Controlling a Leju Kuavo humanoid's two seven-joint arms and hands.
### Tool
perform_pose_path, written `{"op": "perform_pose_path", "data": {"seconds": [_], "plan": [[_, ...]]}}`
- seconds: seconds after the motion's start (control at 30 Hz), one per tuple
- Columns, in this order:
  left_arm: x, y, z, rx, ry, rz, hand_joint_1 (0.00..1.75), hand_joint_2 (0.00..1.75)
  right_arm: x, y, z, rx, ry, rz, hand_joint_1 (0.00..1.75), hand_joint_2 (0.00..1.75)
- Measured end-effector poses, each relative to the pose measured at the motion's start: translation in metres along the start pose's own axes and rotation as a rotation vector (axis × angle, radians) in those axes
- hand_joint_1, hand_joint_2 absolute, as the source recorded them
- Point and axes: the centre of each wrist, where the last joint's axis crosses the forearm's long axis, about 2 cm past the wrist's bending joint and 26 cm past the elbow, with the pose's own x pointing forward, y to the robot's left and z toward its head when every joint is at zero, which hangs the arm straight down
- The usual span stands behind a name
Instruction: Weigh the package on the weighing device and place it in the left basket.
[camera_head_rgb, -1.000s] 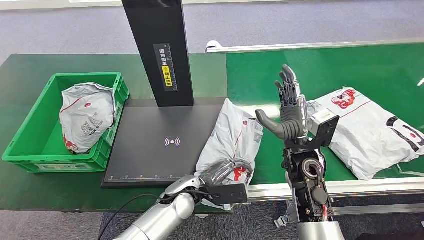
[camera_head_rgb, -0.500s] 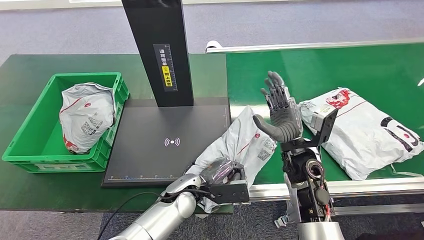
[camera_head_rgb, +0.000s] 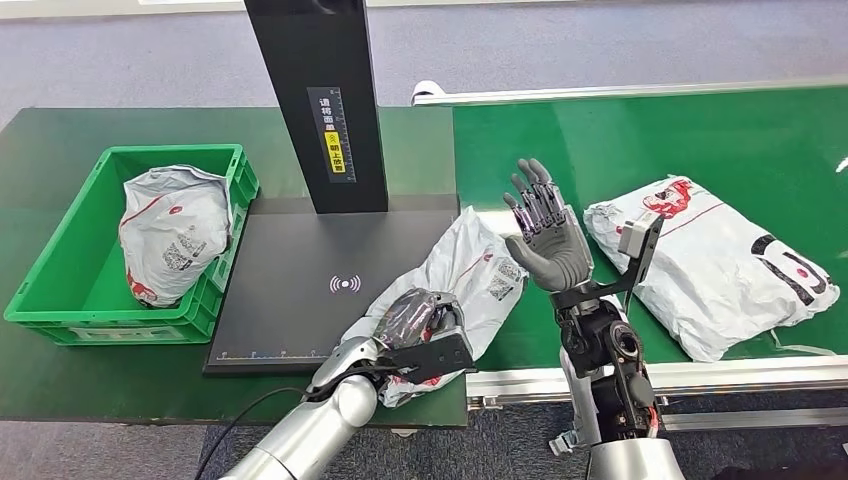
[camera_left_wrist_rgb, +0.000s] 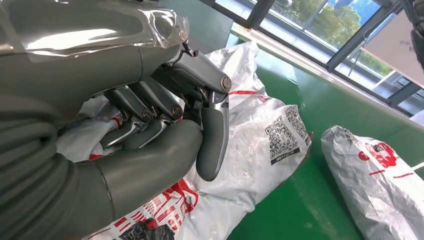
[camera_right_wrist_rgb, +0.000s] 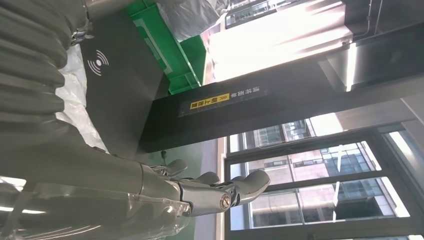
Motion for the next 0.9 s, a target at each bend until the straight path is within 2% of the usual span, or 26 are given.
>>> {"op": "perform_pose_path", "data": {"seconds": [0.17, 0.5, 0.7, 0.9], "plan": [[0.000, 0.003, 0.003, 0.079, -0.020, 0.034, 1.75, 1.75, -0.002, -0.001, 0.000, -0.005, 0.005, -0.006, 0.00, 1.75], [0.010, 0.037, 0.024, 0.635, -0.247, 0.163, 1.75, 1.75, 0.000, -0.001, -0.009, -0.011, -0.003, -0.023, 0.00, 1.75], [0.018, 0.054, 0.042, 0.912, -0.330, 0.178, 1.75, 1.75, 0.000, -0.002, -0.013, -0.009, -0.014, -0.034, 0.00, 1.75], [0.022, 0.062, 0.052, 0.984, -0.354, 0.177, 1.75, 1.75, -0.001, -0.004, -0.014, -0.009, -0.006, -0.032, 0.00, 1.75]]}}
